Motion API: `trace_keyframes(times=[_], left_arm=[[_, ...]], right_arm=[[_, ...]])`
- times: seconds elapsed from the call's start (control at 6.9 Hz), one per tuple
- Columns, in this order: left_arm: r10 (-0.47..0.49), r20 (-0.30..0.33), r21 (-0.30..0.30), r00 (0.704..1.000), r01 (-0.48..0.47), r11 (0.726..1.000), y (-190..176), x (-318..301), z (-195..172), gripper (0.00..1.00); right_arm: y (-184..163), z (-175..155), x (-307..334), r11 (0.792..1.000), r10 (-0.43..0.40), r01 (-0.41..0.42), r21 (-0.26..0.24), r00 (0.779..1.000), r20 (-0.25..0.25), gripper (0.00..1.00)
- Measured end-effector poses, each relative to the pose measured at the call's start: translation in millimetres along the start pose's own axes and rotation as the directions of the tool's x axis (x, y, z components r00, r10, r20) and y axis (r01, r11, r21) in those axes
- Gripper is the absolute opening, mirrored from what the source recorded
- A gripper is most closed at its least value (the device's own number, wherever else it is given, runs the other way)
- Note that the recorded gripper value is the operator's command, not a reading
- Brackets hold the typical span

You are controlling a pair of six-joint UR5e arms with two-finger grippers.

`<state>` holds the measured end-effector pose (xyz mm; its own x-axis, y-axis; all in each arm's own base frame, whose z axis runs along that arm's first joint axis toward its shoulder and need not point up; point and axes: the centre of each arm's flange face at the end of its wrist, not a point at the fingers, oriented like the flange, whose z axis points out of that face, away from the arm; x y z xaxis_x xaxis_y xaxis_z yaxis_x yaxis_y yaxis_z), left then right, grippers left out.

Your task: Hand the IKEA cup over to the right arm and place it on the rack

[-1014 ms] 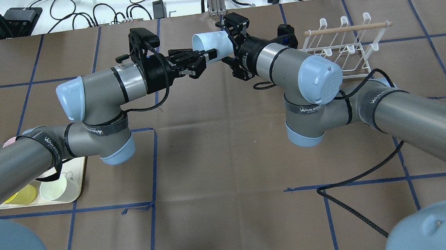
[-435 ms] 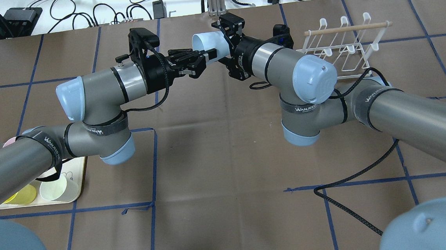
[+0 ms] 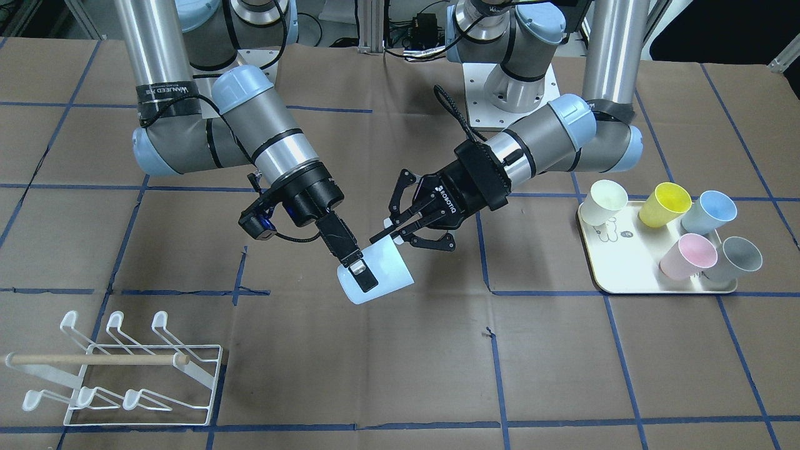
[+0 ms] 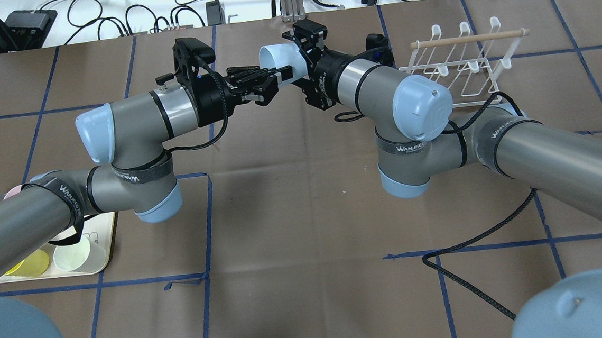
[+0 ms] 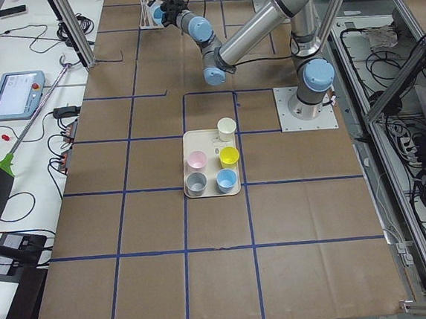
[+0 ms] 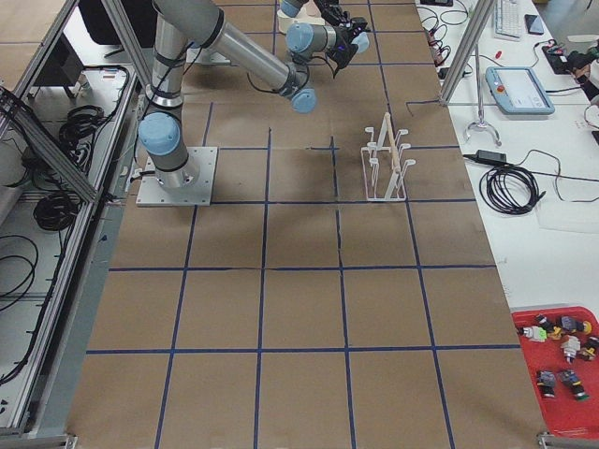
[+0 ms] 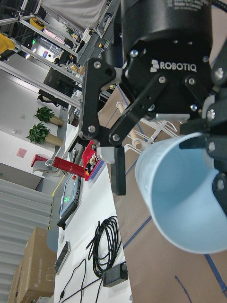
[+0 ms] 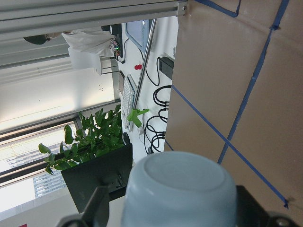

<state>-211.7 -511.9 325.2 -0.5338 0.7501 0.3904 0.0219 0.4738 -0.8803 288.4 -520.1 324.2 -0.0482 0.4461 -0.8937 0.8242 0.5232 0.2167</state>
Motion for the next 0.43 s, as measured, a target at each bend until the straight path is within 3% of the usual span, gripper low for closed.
trace_keyframes(times=[0.43], left_arm=[[-0.012,0.001,0.0,1.0,0.012,1.0,-0.5,0.2,0.2,0.01]], right_arm=[[1.4,-0.7,-1.8,1.0,0.001,-0.001,-0.015,1.0,0.004,0.52]])
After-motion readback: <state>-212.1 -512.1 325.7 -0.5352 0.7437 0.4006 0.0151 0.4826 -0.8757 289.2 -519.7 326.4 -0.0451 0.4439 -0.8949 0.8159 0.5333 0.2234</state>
